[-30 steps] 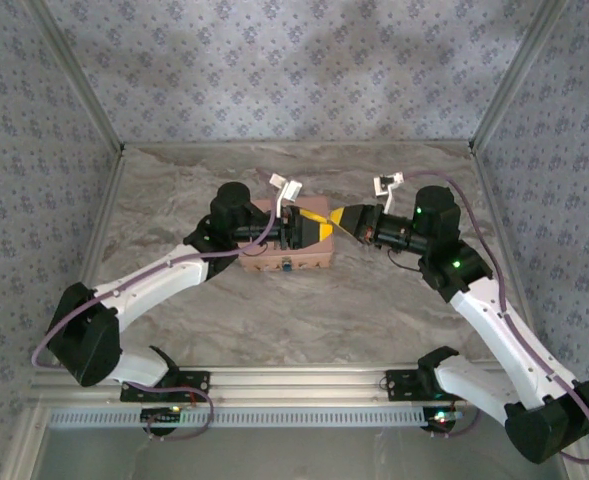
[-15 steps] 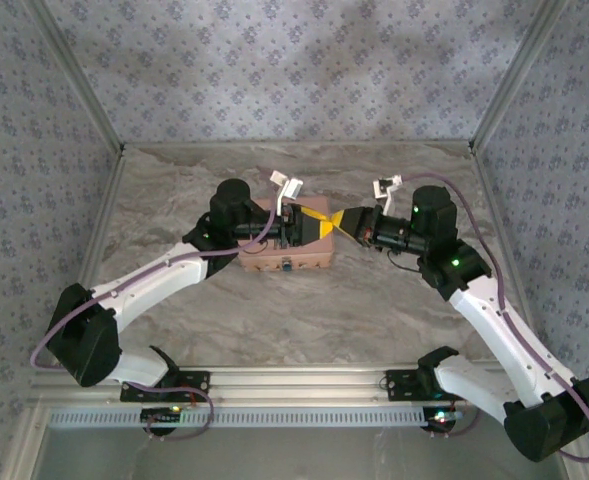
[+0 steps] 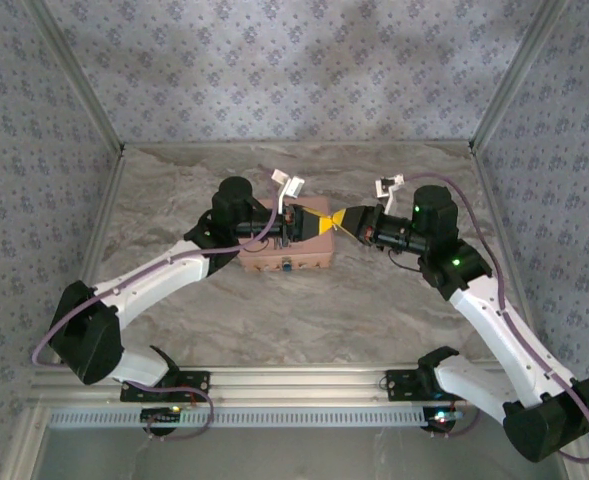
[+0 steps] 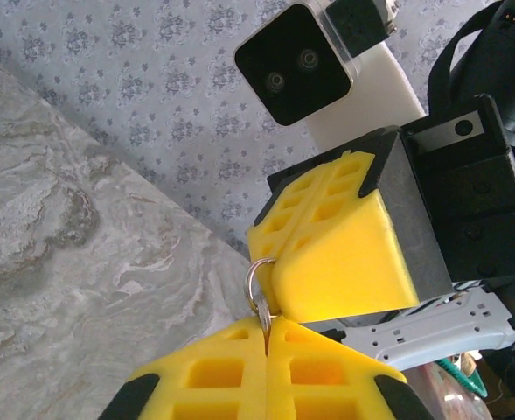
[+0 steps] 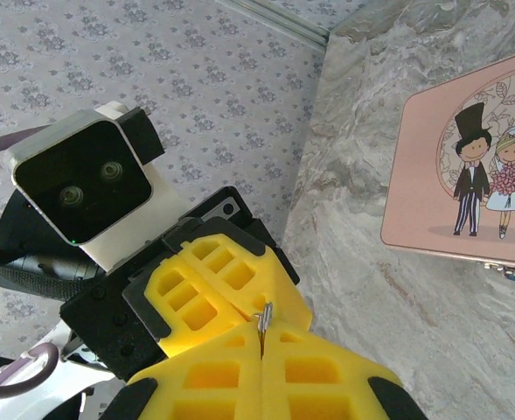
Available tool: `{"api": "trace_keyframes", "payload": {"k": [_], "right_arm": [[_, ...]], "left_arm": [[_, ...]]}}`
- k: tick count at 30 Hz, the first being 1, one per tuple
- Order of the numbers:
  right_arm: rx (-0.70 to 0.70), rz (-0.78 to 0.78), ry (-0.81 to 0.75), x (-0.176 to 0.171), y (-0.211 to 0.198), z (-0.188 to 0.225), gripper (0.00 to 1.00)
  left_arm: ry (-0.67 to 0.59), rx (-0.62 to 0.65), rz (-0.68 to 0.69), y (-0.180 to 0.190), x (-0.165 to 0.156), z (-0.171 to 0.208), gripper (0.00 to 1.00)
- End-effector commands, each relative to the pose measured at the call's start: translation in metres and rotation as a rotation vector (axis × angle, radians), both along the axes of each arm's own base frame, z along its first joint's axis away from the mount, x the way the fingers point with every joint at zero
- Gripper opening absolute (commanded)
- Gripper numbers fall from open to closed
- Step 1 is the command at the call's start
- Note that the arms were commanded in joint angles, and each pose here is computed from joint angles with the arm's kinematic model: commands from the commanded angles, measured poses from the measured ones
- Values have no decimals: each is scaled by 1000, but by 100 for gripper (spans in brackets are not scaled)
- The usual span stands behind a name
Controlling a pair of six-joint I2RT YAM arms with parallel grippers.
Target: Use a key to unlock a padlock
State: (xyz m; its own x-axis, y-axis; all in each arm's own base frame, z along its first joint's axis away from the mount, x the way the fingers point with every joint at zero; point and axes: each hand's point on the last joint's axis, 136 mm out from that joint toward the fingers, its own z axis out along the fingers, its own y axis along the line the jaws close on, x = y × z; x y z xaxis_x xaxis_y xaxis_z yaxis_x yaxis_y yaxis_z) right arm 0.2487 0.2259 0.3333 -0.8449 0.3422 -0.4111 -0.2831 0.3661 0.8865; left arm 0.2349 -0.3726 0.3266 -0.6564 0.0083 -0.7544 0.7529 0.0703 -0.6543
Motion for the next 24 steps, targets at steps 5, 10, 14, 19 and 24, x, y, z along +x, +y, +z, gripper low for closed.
{"api": "trace_keyframes", "payload": {"k": [5, 10, 14, 19, 24], "right_arm": [[1, 40, -37, -9, 0, 10, 0], [-63, 48, -60, -10, -11, -4, 23], [-69, 78, -105, -11, -17, -3, 38], [15, 195, -209, -22, -10, 18, 36], [40, 270, -266, -34, -5, 27, 39]], "left_arm": [[-68, 8, -7, -2, -1, 18, 0], [-61, 98, -31, 1, -7, 8, 0], [-42, 170, -95, 5, -18, 3, 0], [-31, 155, -220, 8, -41, 14, 0], [-31, 134, -303, 11, -56, 27, 0]]}}
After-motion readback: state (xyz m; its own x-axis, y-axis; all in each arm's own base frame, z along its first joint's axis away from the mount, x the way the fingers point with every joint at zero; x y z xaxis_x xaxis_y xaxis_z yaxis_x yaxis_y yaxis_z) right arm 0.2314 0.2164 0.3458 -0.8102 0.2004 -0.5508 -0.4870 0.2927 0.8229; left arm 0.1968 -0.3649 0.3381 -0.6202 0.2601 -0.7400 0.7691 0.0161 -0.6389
